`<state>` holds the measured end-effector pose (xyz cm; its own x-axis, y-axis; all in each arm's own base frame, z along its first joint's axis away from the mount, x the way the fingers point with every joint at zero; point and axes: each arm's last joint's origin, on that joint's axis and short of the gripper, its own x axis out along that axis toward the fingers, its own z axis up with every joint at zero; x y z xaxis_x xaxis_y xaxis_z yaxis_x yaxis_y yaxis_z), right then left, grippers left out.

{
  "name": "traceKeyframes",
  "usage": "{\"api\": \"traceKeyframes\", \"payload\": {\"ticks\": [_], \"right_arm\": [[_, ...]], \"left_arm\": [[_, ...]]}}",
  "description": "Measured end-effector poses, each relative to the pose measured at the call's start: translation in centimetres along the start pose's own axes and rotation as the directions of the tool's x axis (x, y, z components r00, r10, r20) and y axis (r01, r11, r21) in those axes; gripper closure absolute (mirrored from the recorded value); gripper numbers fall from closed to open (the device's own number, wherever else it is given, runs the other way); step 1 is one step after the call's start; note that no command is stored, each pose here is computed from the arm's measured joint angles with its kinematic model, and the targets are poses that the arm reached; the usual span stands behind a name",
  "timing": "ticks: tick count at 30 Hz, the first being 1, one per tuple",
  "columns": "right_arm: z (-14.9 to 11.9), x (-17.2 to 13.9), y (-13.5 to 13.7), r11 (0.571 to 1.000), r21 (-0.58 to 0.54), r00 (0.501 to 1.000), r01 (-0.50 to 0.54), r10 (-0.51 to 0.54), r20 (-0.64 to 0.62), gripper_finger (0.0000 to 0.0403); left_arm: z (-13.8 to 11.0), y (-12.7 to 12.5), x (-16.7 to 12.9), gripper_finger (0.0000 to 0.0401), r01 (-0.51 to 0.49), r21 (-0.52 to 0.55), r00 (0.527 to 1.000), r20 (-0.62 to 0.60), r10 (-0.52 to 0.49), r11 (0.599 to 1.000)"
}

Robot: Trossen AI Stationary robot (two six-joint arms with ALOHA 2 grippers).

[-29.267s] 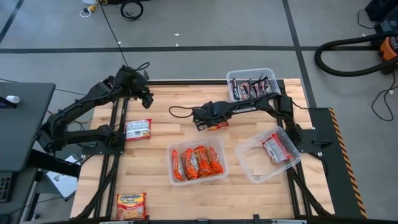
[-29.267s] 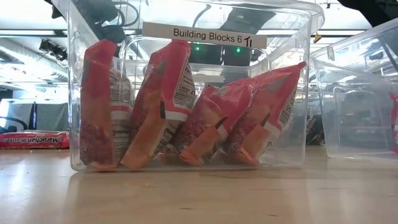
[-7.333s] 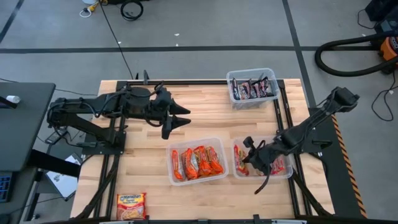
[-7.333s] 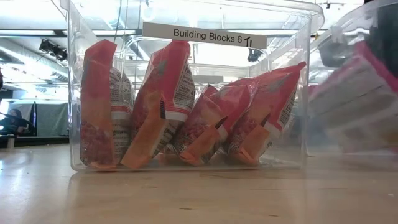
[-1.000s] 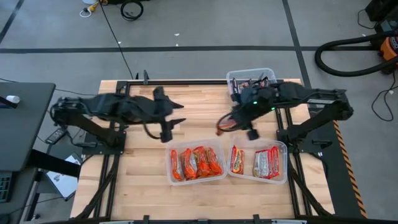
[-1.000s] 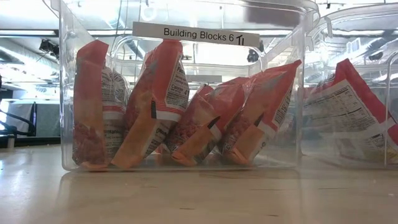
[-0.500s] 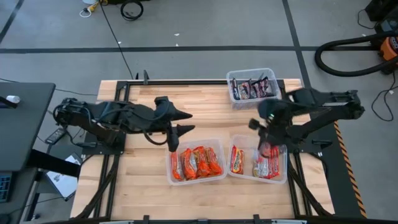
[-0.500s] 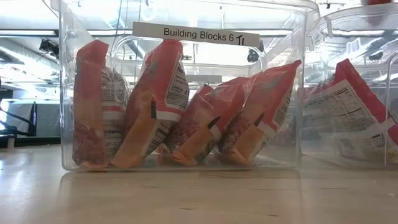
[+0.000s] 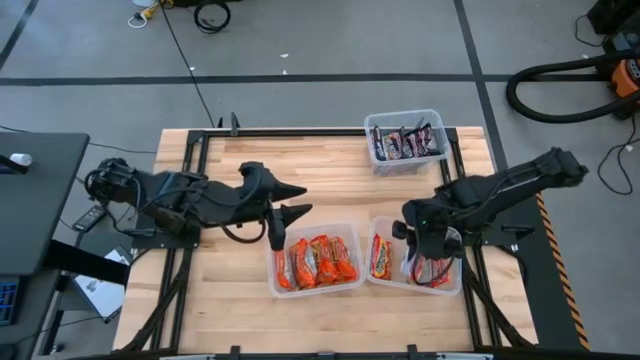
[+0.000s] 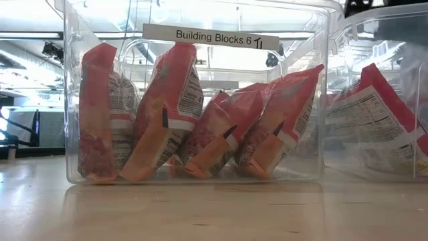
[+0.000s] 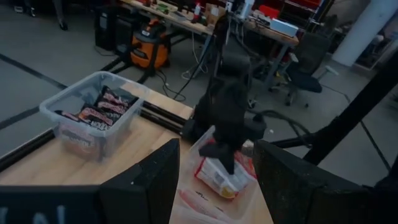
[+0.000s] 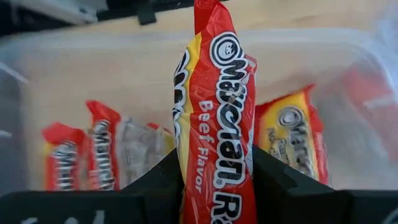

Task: Sort Maruchan noodles
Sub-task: Put the red noodle pack into the bottom right transparent bin, then adjust the transparent bins

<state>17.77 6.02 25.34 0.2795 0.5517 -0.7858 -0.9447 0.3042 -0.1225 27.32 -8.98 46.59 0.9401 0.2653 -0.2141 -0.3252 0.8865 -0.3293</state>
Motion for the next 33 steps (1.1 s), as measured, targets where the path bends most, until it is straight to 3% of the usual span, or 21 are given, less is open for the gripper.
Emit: {"api": "traceKeyframes", "payload": {"ticks": [5,13,20,27,33], "right_arm": [[-0.9,2.0,0.1,0.984,-0.175,0.998,0.045,-0.039,0.041,0.0277],[-2.3,4.8,1.4,0.974,-0.221,0.998,-0.043,0.033,-0.049,0.0276],[-2.5,5.7,1.6,0.971,-0.239,0.988,0.024,-0.06,-0.142,0.0234],[-0.3,4.0,1.6,0.997,-0.078,0.985,0.015,-0.028,-0.171,0.0171],[3.1,0.4,1.8,0.995,0.09,0.974,0.03,-0.009,-0.227,0.0159]], "left_arm": [[-0.1,-0.1,-0.2,0.0195,-0.043,-0.004,0.999,0.026,0.043,0.999],[0.0,0.0,-0.2,0.0195,-0.078,-0.03,0.996,0.044,0.08,0.996],[-0.4,0.0,0.1,0.0195,-0.117,-0.018,0.992,0.049,0.117,0.993],[-0.9,0.1,0.0,0.0196,-0.179,0.022,0.983,0.049,0.177,0.984],[-1.7,0.4,-0.1,0.0196,-0.175,0.072,0.984,-0.027,0.177,0.982]]}}
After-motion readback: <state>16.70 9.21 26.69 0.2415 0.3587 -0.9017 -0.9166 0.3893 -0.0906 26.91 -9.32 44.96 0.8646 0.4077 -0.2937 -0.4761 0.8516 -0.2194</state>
